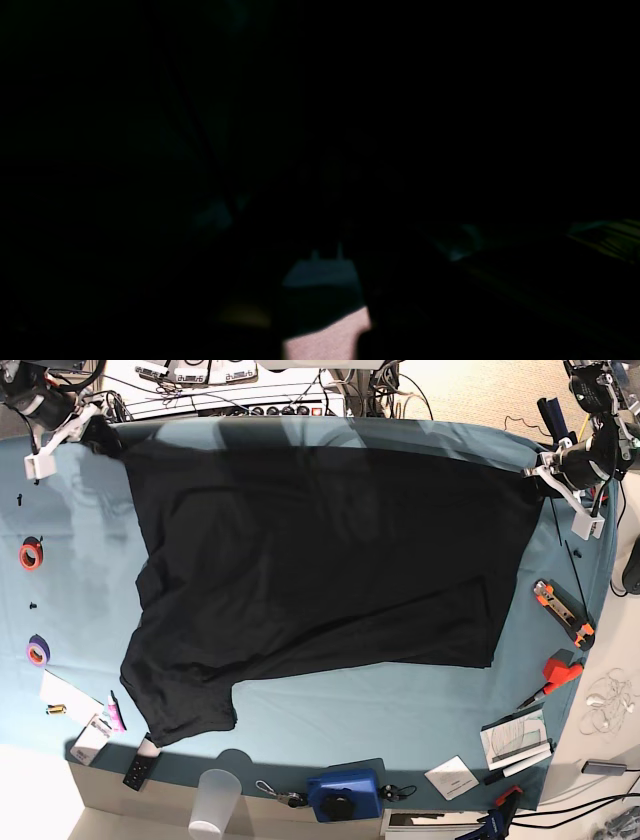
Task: Layout the t-shirt on the table in an organized manner, then fold the t-shirt properly
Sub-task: 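Hold the shirt edge taut between both grippers and lay it down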
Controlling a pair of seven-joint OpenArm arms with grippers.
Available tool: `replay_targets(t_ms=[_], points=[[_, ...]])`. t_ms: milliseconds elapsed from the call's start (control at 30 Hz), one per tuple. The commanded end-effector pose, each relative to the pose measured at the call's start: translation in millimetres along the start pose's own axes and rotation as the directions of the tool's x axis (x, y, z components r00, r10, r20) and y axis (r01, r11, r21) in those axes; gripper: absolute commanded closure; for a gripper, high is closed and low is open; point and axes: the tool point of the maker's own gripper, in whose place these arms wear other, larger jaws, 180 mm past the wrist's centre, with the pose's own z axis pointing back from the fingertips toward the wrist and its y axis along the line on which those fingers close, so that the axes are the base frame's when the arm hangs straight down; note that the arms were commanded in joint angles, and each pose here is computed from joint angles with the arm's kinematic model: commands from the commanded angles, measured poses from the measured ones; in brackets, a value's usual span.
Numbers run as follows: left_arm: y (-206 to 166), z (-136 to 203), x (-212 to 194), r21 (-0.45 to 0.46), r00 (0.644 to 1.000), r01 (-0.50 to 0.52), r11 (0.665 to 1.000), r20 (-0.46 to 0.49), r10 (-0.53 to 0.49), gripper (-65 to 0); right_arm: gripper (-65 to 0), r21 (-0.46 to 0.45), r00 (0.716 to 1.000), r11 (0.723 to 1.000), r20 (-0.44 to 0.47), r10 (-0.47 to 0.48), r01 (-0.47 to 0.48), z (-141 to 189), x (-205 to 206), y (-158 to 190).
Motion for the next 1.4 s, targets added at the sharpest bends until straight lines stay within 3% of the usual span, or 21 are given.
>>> replay_targets(t_ms=[0,167,267,400,567,733,833,933,1100,1233,1367], points=[[8.6,8.7,10.2,0.038,0.999,0.019,0.999,0.026,-0.020,0.0,0.0,-0.043,0.999,0.998,0.033,0.040,-0.038,12.9,14.0,-6.0],[16.9,16.1,18.8,0.065,0.998,0.046,0.997,0.031,-0.048,0.0,0.0,-0.162,0.969,0.981,0.204,0.137,-0.104,39.6,64.5,-15.3],[22.3,21.3,24.0,0.083,0.997,0.065,0.994,0.029,-0.068,0.0,0.0,-0.200,0.954,0.972,0.243,0.173,-0.126,52.5,78.1,-14.4],[26.7,24.8,24.1,0.098,0.997,0.078,0.992,0.014,-0.080,0.0,0.0,-0.210,0.945,0.973,0.290,0.154,-0.094,64.3,78.5,-14.9],[27.2,23.8,21.2,0.101,0.997,0.074,0.992,0.008,-0.075,0.0,0.0,-0.175,0.963,0.984,0.259,0.075,-0.030,64.1,51.0,-8.1],[26.1,23.7,26.7,0.100,0.996,0.078,0.992,0.024,-0.081,0.0,0.0,-0.167,0.963,0.985,0.258,0.081,-0.038,59.4,53.0,-7.1],[23.3,23.3,39.2,0.095,0.994,0.083,0.992,0.063,-0.090,0.0,0.0,-0.185,0.979,0.981,0.179,0.097,-0.063,44.4,45.3,-11.8],[19.0,23.2,55.7,0.089,0.989,0.093,0.992,0.103,-0.103,0.0,0.0,-0.208,0.985,0.970,0.089,0.148,-0.127,23.5,39.9,-16.3],[19.5,24.7,81.0,0.123,0.975,0.115,0.986,0.174,-0.135,0.0,0.0,-0.222,0.954,0.947,0.136,0.267,-0.234,-7.4,64.4,-9.4],[18.9,26.9,92.5,0.129,0.962,0.113,0.985,0.234,-0.141,0.0,0.0,-0.321,0.951,0.907,0.054,0.304,-0.272,-34.3,73.0,-21.8],[17.5,26.5,94.4,0.125,0.958,0.110,0.986,0.250,-0.139,0.0,0.0,-0.348,0.937,0.888,0.069,0.344,-0.300,-58.4,96.8,-17.1]])
